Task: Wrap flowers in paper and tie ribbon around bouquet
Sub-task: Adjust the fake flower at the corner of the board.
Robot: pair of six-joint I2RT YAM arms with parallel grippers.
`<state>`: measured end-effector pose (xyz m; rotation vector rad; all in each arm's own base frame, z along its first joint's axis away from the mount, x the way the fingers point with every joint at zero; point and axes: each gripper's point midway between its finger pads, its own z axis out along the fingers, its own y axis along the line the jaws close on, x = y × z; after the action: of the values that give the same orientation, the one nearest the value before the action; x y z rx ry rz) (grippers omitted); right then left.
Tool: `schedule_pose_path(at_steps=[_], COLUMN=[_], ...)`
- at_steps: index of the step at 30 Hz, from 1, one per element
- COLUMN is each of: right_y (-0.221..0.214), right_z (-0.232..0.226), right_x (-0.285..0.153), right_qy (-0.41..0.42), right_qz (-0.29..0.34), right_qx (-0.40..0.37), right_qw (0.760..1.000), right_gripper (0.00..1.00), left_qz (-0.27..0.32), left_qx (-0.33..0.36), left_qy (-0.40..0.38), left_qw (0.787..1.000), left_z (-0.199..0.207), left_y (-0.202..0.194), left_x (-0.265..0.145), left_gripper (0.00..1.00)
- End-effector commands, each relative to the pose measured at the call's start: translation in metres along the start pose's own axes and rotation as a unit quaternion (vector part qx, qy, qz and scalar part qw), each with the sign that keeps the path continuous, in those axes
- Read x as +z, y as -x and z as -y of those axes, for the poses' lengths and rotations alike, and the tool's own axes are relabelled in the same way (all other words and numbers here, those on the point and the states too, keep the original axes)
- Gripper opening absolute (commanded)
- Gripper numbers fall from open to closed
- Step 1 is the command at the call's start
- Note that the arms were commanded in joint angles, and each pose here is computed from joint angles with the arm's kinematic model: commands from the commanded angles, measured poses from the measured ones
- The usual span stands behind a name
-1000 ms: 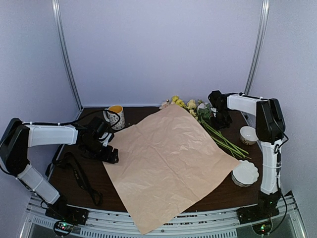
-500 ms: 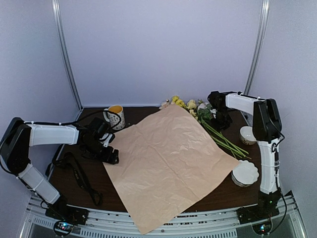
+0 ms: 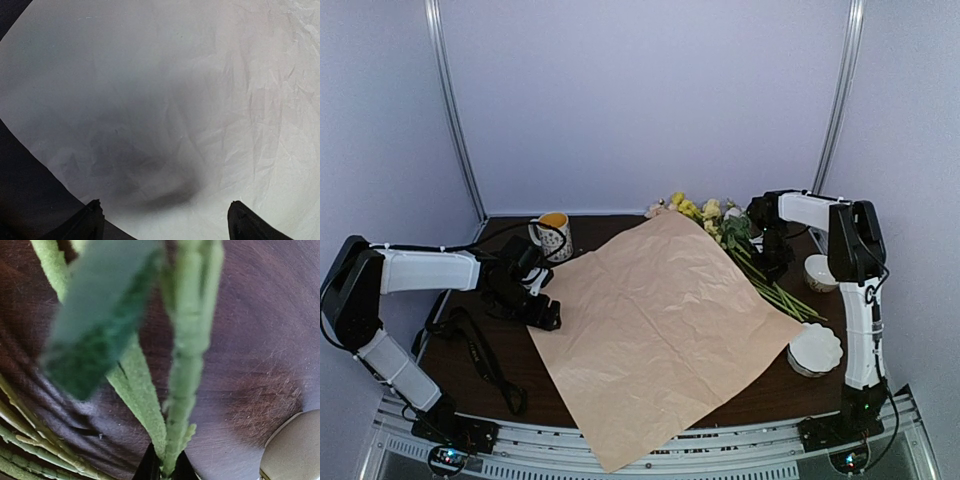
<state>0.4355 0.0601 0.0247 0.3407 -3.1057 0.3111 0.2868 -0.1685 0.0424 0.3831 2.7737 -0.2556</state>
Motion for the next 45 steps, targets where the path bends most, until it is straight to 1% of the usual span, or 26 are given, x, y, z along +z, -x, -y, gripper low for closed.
schedule_pose_path(at_steps=[1,8,12,14,17,20,22,24,26,27,28,30,32,34,37,38,41,45], right_y=[-0.003,-0.002,-0.015,-0.022,-0.027,-0.030,-0.036,-0.042,-0.047,-0.050,-0.053,-0.053,-0.049,-0.040,-0.025,-0.019,0.001,0.021], right_z=[0.007,0.015,0.009,0.003,-0.002,-0.005,-0.026,-0.051,-0.070,-0.076,-0.080,-0.077,-0.064,-0.048,-0.015,-0.009,-0.004,-0.016], right_x=[-0.019,-0.051,-0.061,-0.070,-0.091,-0.092,-0.085,-0.085,-0.086,-0.086,-0.085,-0.081,-0.080,-0.081,-0.086,-0.088,-0.086,-0.068], right_qy=[-0.007,-0.013,0.010,0.034,0.062,0.075,0.126,0.192,0.249,0.267,0.277,0.265,0.233,0.201,0.120,0.105,0.095,0.125], right_qz=[0.019,0.067,0.076,0.096,0.143,0.158,0.153,0.162,0.171,0.168,0.166,0.163,0.164,0.172,0.191,0.198,0.208,0.168], right_qx=[0.014,0.026,0.039,0.046,0.061,0.087,0.090,0.091,0.097,0.096,0.095,0.091,0.096,0.113,0.148,0.158,0.178,0.184], right_qw=[1.000,0.997,0.996,0.994,0.986,0.981,0.976,0.964,0.949,0.944,0.942,0.946,0.954,0.958,0.963,0.962,0.957,0.960], right_gripper=[0.08,0.10,0.08,0.08,0.08,0.08,0.08,0.09,0.16,0.19,0.24,0.31,0.36,0.36,0.37,0.37,0.37,0.34], left_qz=[0.019,0.018,0.019,0.019,0.019,0.018,0.019,0.020,0.022,0.022,0.020,0.020,0.020,0.022,0.024,0.025,0.023,0.022], left_qx=[0.007,0.009,0.011,0.012,0.015,0.019,0.019,0.018,0.019,0.020,0.020,0.022,0.022,0.021,0.018,0.017,0.016,0.015], left_qy=[-0.009,-0.012,-0.013,-0.013,-0.015,-0.016,-0.015,-0.017,-0.018,-0.019,-0.019,-0.019,-0.020,-0.021,-0.021,-0.021,-0.019,-0.018], left_qw=[1.000,1.000,1.000,1.000,1.000,1.000,1.000,0.999,0.999,0.999,0.999,0.999,0.999,0.999,0.999,0.999,0.999,0.999], left_z=[0.004,0.005,0.006,0.006,0.007,0.007,0.007,0.007,0.008,0.008,0.008,0.008,0.008,0.009,0.008,0.008,0.007,0.006], left_y=[0.013,0.013,0.014,0.014,0.015,0.015,0.016,0.016,0.016,0.016,0.015,0.016,0.016,0.016,0.014,0.013,0.010,0.008], left_x=[-0.004,-0.003,-0.004,-0.003,-0.003,-0.002,-0.003,-0.004,-0.004,-0.004,-0.004,-0.004,-0.004,-0.005,-0.006,-0.006,-0.004,-0.003], left_gripper=[0.89,0.89,0.89,0.89,0.89,0.89,0.89,0.89,0.89,0.89,0.89,0.89,0.89,0.89,0.89,0.89,0.89,0.89])
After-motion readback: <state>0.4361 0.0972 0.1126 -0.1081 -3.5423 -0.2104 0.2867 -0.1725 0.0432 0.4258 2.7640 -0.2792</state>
